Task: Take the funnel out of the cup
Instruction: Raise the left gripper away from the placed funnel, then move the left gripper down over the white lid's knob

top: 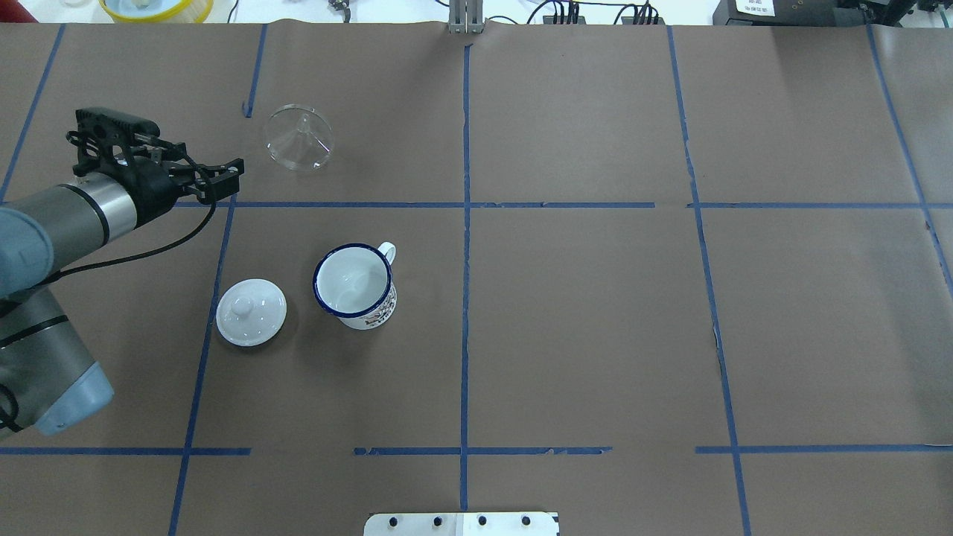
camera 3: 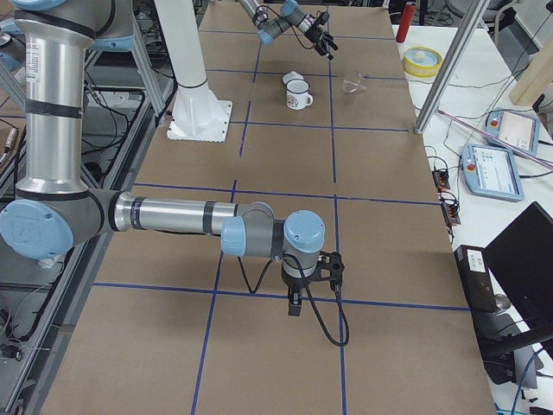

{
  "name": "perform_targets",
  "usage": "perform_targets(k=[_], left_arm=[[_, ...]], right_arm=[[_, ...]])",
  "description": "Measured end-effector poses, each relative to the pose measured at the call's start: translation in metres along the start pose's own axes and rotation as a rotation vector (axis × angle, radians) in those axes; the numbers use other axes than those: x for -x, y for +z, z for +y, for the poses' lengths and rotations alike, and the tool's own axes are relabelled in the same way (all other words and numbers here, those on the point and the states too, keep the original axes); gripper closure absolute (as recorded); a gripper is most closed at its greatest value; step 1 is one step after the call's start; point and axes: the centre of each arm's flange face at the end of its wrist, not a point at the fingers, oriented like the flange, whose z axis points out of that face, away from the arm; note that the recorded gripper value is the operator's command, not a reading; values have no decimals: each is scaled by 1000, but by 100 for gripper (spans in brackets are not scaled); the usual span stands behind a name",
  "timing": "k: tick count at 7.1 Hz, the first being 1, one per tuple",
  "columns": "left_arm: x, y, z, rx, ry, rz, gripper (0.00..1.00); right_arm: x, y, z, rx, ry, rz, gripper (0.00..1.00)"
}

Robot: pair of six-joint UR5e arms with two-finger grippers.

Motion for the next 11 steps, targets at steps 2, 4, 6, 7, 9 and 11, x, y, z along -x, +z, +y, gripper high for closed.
perform_targets(k=[2,4,6,7,9,11], left_arm=[[-1,-23,-20,168,-18,-4,0],[-10,-33,-29,349,-46,-45,0],[-22,-20,-24,501,-113,-88,0],[-25,-7,-19,559,-165,-104,0],[-31,22,0,648,-276,-130,0],[-42,29,12,680,-311,-137,0]], right_arm=[[0,0,0,0,0,0,0],[0,0,0,0,0,0,0],[0,0,0,0,0,0,0],[0,0,0,0,0,0,0],[0,0,0,0,0,0,0],[0,0,0,0,0,0,0]])
